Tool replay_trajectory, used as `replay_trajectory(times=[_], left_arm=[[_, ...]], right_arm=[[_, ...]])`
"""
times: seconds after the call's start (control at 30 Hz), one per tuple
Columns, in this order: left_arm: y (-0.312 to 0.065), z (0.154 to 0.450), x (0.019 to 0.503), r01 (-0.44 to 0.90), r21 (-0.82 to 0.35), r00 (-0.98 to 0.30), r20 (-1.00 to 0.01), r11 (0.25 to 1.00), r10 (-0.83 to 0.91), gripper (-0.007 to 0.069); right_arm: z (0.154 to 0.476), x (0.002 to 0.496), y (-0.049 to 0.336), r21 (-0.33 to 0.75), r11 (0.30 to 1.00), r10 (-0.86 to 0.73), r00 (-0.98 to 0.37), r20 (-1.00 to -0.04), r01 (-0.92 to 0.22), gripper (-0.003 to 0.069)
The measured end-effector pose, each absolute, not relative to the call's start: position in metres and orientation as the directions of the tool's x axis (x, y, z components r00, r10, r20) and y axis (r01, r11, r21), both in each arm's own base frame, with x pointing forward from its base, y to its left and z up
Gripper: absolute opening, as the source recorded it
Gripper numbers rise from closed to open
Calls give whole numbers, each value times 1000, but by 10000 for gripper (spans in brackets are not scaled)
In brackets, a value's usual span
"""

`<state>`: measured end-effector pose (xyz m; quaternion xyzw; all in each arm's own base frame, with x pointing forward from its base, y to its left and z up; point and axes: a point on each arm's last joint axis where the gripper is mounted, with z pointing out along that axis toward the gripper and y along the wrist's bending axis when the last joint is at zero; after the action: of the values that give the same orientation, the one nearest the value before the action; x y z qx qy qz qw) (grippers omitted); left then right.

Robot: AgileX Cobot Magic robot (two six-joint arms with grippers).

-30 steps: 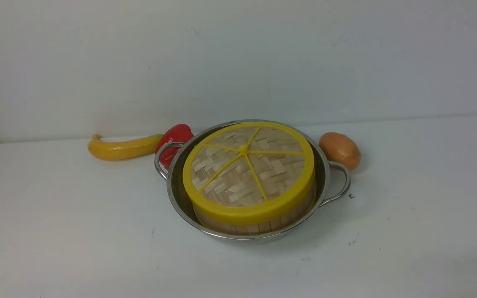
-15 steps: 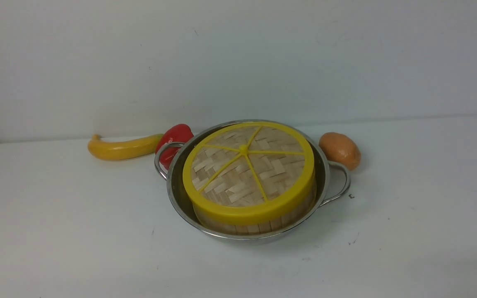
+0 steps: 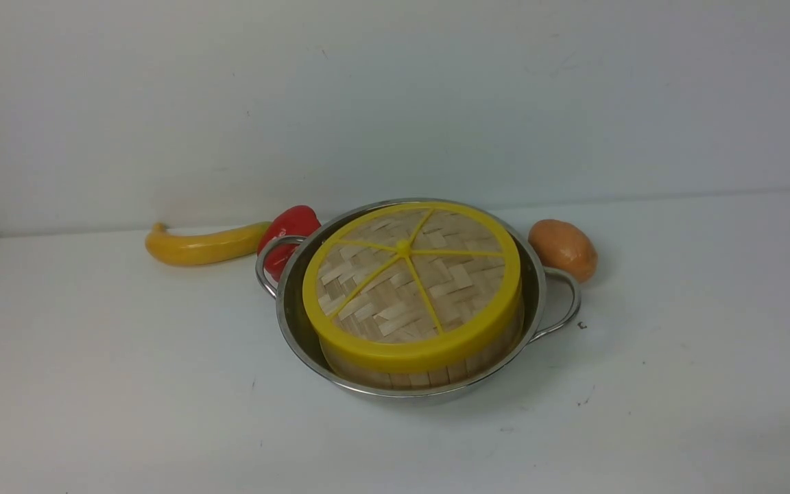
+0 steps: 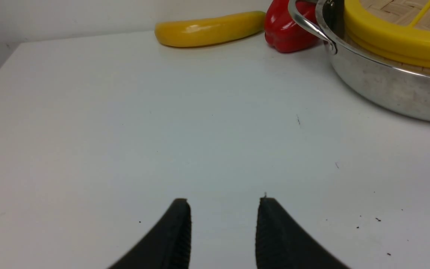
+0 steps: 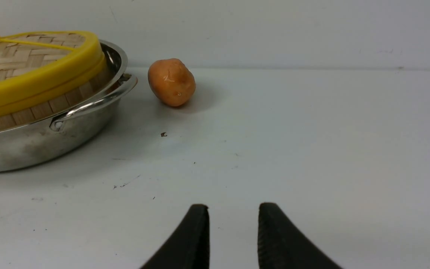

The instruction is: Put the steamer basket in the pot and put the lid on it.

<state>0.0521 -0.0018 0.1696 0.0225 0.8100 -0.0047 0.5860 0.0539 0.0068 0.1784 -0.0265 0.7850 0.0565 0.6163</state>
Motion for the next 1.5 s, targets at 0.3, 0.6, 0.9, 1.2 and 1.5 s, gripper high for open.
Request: replay_trajectory(times=[0.3, 0.6, 0.9, 1.2, 1.5], left_arm=[[-2, 170, 52, 42, 19, -312, -950, 999, 31, 239], [-2, 170, 52, 42, 19, -312, -950, 999, 31, 239], [-2, 170, 52, 42, 19, -312, -950, 999, 31, 239], [-2, 170, 52, 42, 19, -312, -950, 999, 31, 239], [-2, 170, 52, 42, 19, -312, -950, 999, 31, 239]], right_arm=[[178, 54, 7, 56, 992, 28, -239, -971, -111, 189], [178, 54, 7, 56, 992, 28, -239, -971, -111, 192], [178, 54, 7, 56, 992, 28, -239, -971, -111, 196], [178, 54, 7, 56, 992, 28, -239, -971, -111, 202], [178, 54, 7, 56, 992, 28, -239, -971, -111, 206]])
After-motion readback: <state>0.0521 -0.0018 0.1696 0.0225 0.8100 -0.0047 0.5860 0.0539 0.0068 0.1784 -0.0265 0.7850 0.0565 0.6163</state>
